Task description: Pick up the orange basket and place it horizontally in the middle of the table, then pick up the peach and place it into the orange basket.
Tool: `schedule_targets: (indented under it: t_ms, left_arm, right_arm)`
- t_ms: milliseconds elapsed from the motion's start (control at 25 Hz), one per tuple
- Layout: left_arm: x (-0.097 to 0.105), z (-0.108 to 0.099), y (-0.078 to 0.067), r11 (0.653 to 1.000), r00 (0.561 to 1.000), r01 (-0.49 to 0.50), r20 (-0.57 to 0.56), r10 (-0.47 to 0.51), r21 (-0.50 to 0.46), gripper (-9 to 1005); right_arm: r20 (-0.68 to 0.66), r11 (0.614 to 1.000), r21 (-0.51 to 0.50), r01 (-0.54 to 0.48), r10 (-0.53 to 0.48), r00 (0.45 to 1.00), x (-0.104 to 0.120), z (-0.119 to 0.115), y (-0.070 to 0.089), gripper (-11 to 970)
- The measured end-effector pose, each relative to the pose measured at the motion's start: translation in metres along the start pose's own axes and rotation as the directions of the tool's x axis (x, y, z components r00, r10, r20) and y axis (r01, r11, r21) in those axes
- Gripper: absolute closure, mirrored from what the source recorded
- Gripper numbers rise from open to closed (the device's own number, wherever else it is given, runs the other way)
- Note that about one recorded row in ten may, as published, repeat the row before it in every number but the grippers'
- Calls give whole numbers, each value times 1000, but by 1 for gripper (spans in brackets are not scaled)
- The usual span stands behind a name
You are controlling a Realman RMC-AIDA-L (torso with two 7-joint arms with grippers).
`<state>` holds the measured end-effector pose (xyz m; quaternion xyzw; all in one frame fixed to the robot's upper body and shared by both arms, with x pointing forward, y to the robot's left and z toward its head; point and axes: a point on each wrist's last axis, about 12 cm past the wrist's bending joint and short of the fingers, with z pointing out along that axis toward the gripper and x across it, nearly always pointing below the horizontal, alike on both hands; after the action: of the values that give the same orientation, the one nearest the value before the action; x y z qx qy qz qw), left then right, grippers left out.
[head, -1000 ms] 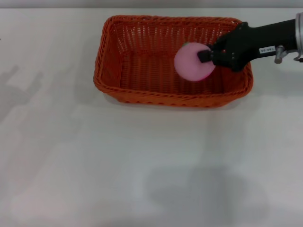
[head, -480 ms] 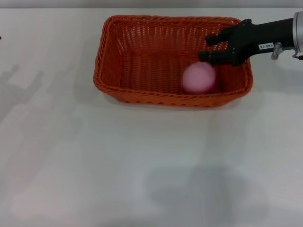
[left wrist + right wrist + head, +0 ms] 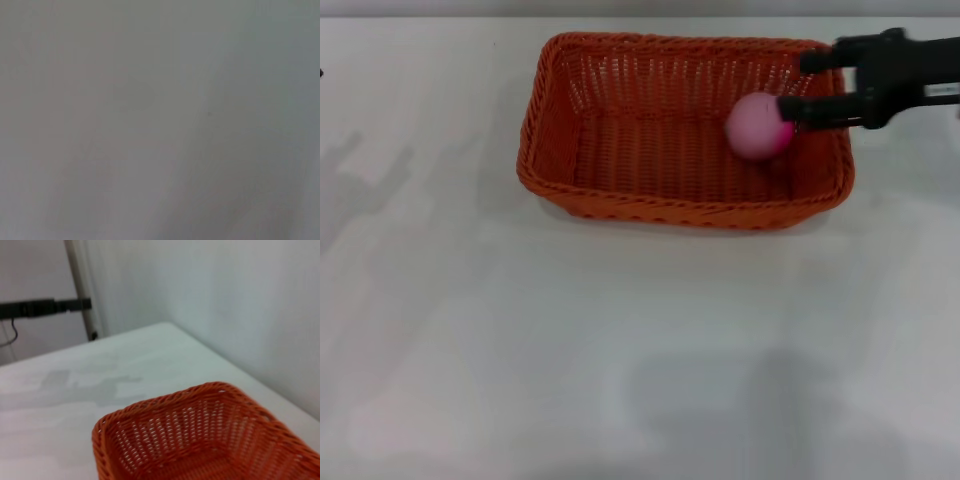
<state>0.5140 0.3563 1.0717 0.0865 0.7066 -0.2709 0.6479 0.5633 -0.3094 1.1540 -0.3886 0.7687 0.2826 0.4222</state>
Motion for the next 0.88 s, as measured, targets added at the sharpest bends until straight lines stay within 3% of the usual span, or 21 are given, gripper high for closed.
schedule_targets:
  t_ms: [160, 440, 680, 880]
  left_arm:
    - [-2, 0, 2, 1000, 1000, -15, 15, 15, -15, 203]
    - [-5, -1, 5, 998, 998, -51, 43, 53, -47, 203]
    - [-5, -4, 7, 994, 994, -88, 55, 91, -67, 203]
    - [-5, -6, 7, 989, 989, -125, 67, 130, -84, 203]
  right_arm:
    - [78, 998, 45, -53, 49, 996, 16, -28, 1, 193]
    - [246, 980, 154, -127, 87, 965, 58, -60, 2, 204]
    - [451, 914, 317, -252, 89, 888, 112, -86, 5, 206]
    - [526, 858, 428, -285, 20, 850, 146, -86, 20, 205]
